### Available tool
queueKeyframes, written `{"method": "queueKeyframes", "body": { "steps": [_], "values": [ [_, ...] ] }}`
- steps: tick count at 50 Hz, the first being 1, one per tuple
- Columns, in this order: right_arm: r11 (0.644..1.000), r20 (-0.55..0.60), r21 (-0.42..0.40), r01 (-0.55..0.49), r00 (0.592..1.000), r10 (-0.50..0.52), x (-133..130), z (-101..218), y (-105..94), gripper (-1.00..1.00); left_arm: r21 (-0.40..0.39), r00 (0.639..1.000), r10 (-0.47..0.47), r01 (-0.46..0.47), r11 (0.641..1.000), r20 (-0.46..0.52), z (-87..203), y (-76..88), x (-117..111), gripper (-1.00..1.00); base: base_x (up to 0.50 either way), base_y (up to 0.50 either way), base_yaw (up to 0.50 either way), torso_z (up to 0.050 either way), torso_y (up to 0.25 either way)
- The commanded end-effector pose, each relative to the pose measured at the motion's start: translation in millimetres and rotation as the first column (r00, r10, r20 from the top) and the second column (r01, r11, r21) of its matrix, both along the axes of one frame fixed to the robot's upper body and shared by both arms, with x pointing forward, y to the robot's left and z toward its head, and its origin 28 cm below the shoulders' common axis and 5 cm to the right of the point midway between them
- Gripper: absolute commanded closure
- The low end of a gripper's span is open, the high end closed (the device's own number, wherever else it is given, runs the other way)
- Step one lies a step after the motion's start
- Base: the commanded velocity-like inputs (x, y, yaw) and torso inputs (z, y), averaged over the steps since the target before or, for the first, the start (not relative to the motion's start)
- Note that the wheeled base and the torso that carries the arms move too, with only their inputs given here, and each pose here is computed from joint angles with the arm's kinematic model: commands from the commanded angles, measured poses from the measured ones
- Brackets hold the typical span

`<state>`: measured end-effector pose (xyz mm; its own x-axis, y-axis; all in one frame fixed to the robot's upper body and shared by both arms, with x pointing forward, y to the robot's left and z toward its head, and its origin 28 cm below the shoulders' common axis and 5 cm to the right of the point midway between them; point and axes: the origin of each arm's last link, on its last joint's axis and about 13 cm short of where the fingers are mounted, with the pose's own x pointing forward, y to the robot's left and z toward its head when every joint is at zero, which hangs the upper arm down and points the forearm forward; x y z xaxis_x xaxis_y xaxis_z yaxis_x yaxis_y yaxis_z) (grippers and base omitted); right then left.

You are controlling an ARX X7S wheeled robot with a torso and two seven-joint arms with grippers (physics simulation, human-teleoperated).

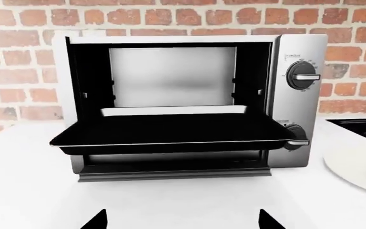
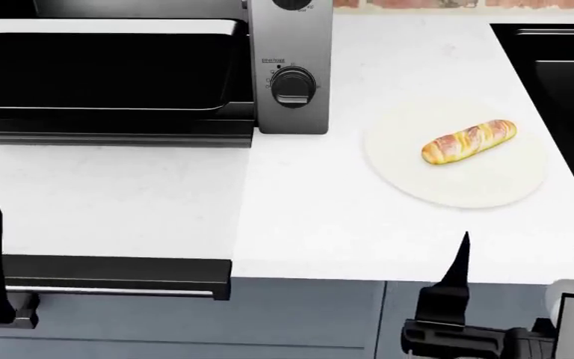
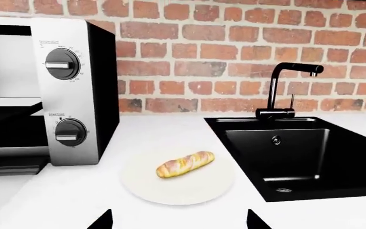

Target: Place the baguette on the tray of the toaster oven.

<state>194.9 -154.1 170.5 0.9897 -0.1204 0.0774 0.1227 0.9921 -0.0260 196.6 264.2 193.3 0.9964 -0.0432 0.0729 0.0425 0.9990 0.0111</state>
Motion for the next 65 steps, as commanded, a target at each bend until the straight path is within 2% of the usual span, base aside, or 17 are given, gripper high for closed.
{"method": "queueKeyframes", "body": {
  "steps": [1,7,8,16,39,65],
  "values": [
    [0.999,-0.004,-0.036,0.030,1.000,-0.030,-13,14,-8.5,-1.00,0.046,1.000,0.020,-0.021,0.999,0.022,22,9.2,-10,-1.00,0.00,0.00,0.00,0.000,0.000],
    [0.997,-0.028,-0.056,0.048,0.998,-0.050,-16,12,-12.3,-1.00,0.056,0.999,0.028,-0.030,0.998,0.025,23,8.8,-10,-1.00,0.00,0.00,0.00,0.000,0.000],
    [0.996,-0.050,-0.079,0.050,0.997,-0.054,-17,12,-12.9,-1.00,0.057,0.999,0.031,-0.032,0.998,0.028,24,10.0,-11,-1.00,0.00,0.00,0.00,0.000,0.000],
    [0.997,-0.059,-0.072,0.030,0.998,-0.034,-21,14,-10.5,-1.00,0.057,0.999,0.027,-0.029,0.998,0.040,34,9.4,-13,-1.00,0.00,0.00,0.00,0.000,0.000],
    [0.995,-0.046,-0.089,0.042,0.998,-0.046,-26,14,-15.8,-1.00,0.073,0.999,0.036,-0.039,0.997,0.030,33,12.9,-19,-1.00,0.07,0.04,0.00,0.000,0.000],
    [0.995,-0.041,-0.089,0.045,0.998,-0.049,-27,13,-18.1,-1.00,0.089,0.999,0.026,-0.029,0.996,0.031,34,8.0,-21,-1.00,0.15,0.08,0.00,0.000,0.000]
  ]
}}
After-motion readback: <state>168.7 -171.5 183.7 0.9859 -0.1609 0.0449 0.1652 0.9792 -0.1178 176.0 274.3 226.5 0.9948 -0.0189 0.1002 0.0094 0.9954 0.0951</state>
